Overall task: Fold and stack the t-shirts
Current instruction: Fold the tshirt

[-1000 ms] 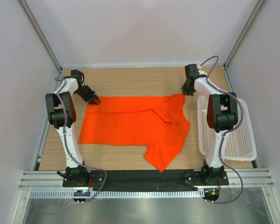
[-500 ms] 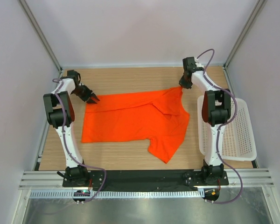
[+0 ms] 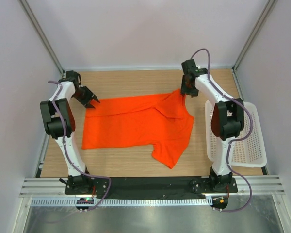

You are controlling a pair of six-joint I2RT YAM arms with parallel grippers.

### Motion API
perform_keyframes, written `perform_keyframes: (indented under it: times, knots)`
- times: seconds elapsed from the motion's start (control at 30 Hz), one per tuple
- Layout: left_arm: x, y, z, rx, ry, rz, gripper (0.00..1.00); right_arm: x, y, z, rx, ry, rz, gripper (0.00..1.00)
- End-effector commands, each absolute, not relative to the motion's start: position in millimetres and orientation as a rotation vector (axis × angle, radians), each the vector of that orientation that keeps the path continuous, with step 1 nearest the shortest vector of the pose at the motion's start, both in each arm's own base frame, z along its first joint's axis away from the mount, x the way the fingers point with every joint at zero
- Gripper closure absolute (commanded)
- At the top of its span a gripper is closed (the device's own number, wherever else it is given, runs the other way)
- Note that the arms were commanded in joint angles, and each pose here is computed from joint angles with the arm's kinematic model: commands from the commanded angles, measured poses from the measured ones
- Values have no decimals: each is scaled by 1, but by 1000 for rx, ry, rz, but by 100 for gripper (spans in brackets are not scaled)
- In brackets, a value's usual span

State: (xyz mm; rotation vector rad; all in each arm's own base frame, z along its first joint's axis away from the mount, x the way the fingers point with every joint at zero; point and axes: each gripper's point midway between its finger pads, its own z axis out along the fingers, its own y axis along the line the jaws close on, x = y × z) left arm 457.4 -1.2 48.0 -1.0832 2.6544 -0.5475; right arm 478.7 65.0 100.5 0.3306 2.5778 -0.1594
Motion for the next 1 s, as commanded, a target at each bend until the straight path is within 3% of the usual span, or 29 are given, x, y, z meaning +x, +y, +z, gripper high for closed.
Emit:
perform_keyframes:
  times: [0.0,0.27,0.57,0.97]
  knots:
    - [455,-13,88,-1009,2592,-570,55,451,123,130,33,2565,-66,51]
    - [438,-29,86,-981,2641,-599,55,408,138,88,196,2682,175,49]
    - [430,-39,81,-968,2673,-627,56,384,113,66,378,2743,241,58]
    - [426,-56,87,-907,2690,-646,57,386,118,47,487,2731,413,65]
